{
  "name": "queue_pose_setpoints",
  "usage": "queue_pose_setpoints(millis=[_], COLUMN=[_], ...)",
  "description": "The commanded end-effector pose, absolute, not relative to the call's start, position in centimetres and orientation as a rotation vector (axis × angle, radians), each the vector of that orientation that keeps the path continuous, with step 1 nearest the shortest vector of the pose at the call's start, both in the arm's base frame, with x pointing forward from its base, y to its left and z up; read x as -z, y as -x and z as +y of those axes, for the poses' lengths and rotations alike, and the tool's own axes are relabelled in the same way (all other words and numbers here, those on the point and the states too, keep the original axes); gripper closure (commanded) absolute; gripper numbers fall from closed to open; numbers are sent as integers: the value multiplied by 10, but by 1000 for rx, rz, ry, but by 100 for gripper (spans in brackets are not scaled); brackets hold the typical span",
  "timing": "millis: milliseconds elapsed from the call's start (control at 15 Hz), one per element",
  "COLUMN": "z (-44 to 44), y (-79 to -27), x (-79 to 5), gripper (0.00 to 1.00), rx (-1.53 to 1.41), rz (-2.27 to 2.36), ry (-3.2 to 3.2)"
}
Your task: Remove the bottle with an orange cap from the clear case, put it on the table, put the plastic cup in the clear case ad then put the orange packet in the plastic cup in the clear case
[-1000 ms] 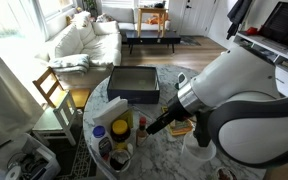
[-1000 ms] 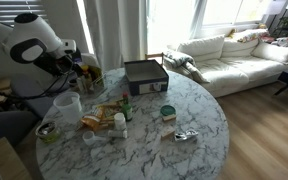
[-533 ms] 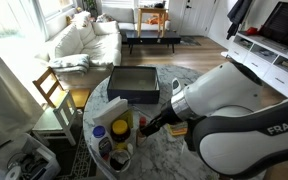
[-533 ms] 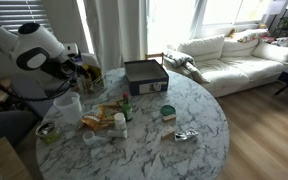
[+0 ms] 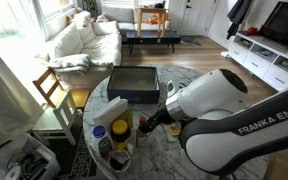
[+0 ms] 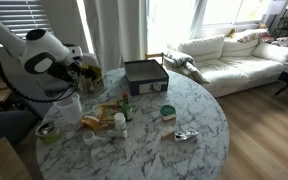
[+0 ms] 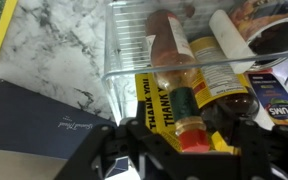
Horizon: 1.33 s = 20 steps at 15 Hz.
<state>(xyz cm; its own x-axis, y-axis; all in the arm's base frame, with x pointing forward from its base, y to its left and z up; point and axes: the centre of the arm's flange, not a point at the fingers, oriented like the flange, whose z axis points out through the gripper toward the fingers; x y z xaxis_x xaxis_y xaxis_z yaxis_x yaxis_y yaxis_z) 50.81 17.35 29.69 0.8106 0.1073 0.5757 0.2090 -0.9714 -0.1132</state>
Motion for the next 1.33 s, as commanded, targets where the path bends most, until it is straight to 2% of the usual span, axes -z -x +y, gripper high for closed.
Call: queue_pose_setpoints(millis=[0,133,200,267,400,667,1267], z=[170,172,174,174,177,176,150], y=[-519,-521,-522,-522,-523,-524,-536], x=[-286,-285,-284,-283,-281,-283,-345], gripper=[61,55,43,42,64,94,92], rx=[928,941,943,945,948,959,1003], rz=[-259,-254,-252,-247,-244,-234,-222], ry=[2815,2811,2807,2804,2800,2804,2820])
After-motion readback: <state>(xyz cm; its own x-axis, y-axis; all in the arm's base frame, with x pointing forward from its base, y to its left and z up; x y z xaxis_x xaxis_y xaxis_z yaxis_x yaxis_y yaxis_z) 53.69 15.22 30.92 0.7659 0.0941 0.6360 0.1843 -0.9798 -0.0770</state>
